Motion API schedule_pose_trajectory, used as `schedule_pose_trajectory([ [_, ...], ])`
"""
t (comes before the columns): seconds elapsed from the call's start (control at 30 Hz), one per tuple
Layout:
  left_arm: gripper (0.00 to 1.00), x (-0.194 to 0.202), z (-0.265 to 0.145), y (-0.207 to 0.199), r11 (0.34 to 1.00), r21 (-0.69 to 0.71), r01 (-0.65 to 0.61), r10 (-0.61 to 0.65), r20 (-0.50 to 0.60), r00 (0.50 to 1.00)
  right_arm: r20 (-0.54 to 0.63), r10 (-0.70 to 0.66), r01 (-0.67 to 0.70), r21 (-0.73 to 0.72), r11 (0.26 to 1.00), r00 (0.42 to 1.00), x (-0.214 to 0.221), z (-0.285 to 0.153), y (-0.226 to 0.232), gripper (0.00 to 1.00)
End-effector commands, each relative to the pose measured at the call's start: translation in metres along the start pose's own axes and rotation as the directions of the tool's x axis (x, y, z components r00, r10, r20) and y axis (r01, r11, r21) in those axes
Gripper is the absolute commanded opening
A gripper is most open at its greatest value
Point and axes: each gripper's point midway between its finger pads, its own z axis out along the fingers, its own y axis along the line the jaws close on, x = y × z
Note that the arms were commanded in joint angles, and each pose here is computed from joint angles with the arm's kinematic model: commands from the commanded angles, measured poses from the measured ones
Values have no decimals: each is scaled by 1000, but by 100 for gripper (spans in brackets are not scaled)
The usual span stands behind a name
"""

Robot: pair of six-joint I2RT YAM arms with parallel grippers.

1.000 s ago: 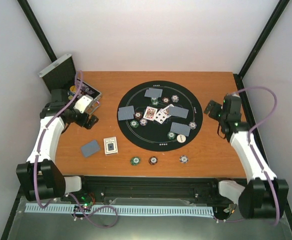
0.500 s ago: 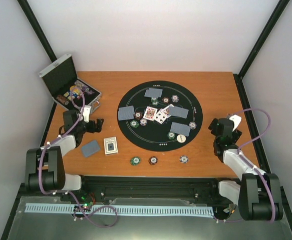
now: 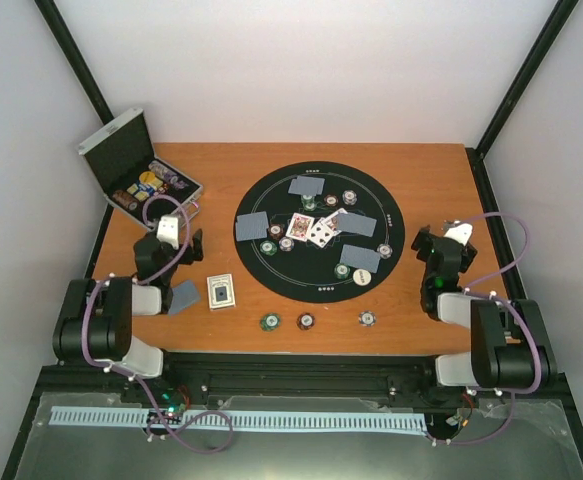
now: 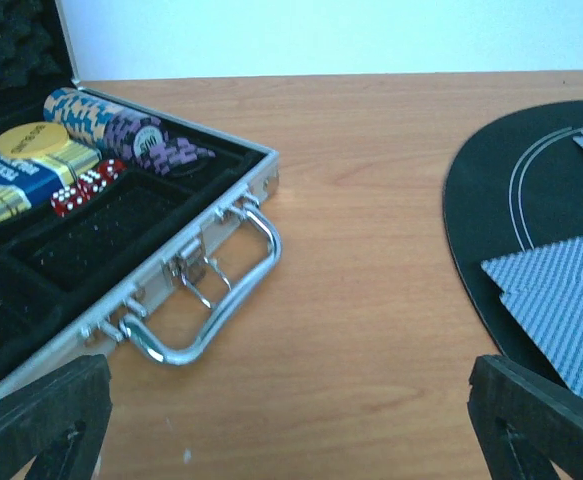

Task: Distribute texas hold em gaming equipment

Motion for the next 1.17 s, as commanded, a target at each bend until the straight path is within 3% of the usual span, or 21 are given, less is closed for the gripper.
schedule_pose_trajectory([
  [0.0, 100, -25, -19, -2, 993, -111, -34, 55, 190, 980, 161, -21, 34, -77, 996, 987, -31, -1, 15, 100],
  [0.17, 100, -28, -12, 10, 984, -179, -3, 34, 173, 984, 236, -172, 224, -215, 951, 956, -16, -7, 61, 100],
  [0.2, 100, -26, -5, 12, 982, -189, 2, 25, 141, 990, 162, -179, 214, -232, 949, 970, -10, 2, 62, 100],
  [0.3, 100, -24, 8, 18, 984, -178, 22, -7, 86, 996, 139, -138, 167, -232, 958, 981, -12, 9, 54, 100],
  [1.13, 100, -24, 9, 22, 981, -189, 38, -23, 82, 996, 148, -140, 173, -240, 955, 979, -13, 8, 55, 100],
])
